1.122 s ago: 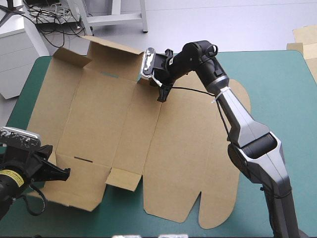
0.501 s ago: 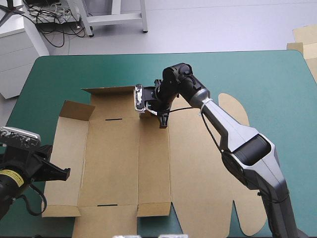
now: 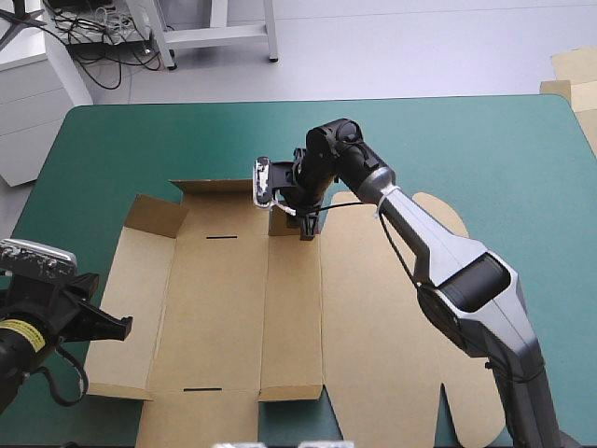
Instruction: Fold the box
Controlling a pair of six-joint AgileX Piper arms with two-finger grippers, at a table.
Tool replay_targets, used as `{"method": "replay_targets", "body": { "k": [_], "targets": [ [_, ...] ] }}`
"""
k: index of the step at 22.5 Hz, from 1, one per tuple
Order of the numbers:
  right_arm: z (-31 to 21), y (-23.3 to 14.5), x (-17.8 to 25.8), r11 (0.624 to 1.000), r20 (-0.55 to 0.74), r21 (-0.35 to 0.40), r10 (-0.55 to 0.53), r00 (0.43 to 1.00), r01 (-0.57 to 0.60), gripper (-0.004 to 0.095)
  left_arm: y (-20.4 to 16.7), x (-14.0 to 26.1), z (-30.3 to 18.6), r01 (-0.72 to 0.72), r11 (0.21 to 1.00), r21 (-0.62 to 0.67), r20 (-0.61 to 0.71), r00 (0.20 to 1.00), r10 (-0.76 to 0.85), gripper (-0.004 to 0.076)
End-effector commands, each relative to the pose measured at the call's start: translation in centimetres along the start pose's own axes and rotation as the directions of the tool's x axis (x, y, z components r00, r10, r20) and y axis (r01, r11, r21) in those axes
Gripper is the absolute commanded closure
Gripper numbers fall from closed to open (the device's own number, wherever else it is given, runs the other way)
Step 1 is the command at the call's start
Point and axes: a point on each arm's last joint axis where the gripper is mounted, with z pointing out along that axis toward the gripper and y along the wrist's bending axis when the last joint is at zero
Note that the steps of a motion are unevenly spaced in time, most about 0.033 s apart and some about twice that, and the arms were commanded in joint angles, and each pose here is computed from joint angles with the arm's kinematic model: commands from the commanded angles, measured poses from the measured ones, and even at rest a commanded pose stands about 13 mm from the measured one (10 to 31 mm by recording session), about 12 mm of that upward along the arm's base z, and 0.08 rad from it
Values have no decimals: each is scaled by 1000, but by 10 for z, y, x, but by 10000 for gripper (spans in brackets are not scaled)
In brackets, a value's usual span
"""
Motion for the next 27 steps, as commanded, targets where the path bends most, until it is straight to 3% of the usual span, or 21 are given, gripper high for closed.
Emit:
{"method": "replay_targets", "body": {
  "k": [1,6,9,10,12,13,14,15,16,17,23,24,27],
  "targets": [
    [-50,-2,-11,995,69,102,18,997,-25,367,2,-13,-7,-1,1000,-9,87,996,2,734],
    [-89,2,-13,981,85,154,102,991,-114,498,3,-12,-7,-4,1000,-14,79,997,5,734],
    [-120,2,-5,926,51,274,255,966,-259,622,3,-12,-7,-7,1000,-20,78,997,8,734],
    [-131,2,-2,892,49,323,319,947,-317,662,3,-12,-7,-9,1000,-24,77,997,11,734],
    [-161,-1,12,762,31,498,461,887,-414,750,5,-12,-7,-21,999,-43,75,997,24,734],
    [-181,-1,19,670,53,589,526,849,-452,800,6,-12,-7,-26,998,-52,76,997,30,734],
    [-192,-1,25,620,71,629,555,829,-469,832,6,-12,-7,-27,998,-54,76,997,31,734],
    [-213,0,35,541,124,666,598,792,-513,897,6,-12,-7,-28,998,-55,77,997,32,734],
    [-221,1,41,511,155,666,618,771,-544,930,6,-12,-7,-28,998,-55,77,997,32,734],
    [-237,2,53,452,224,648,656,721,-613,928,6,-12,-7,-28,998,-55,77,997,32,734],
    [-276,15,104,292,368,540,761,534,-789,928,6,-12,-7,-28,998,-55,76,997,32,734],
    [-280,22,123,249,374,512,797,474,-822,928,6,-12,-7,-28,998,-55,76,997,32,734],
    [-276,40,147,208,337,489,851,403,-847,928,6,-12,-7,-29,998,-57,76,997,33,734]
  ]
}}
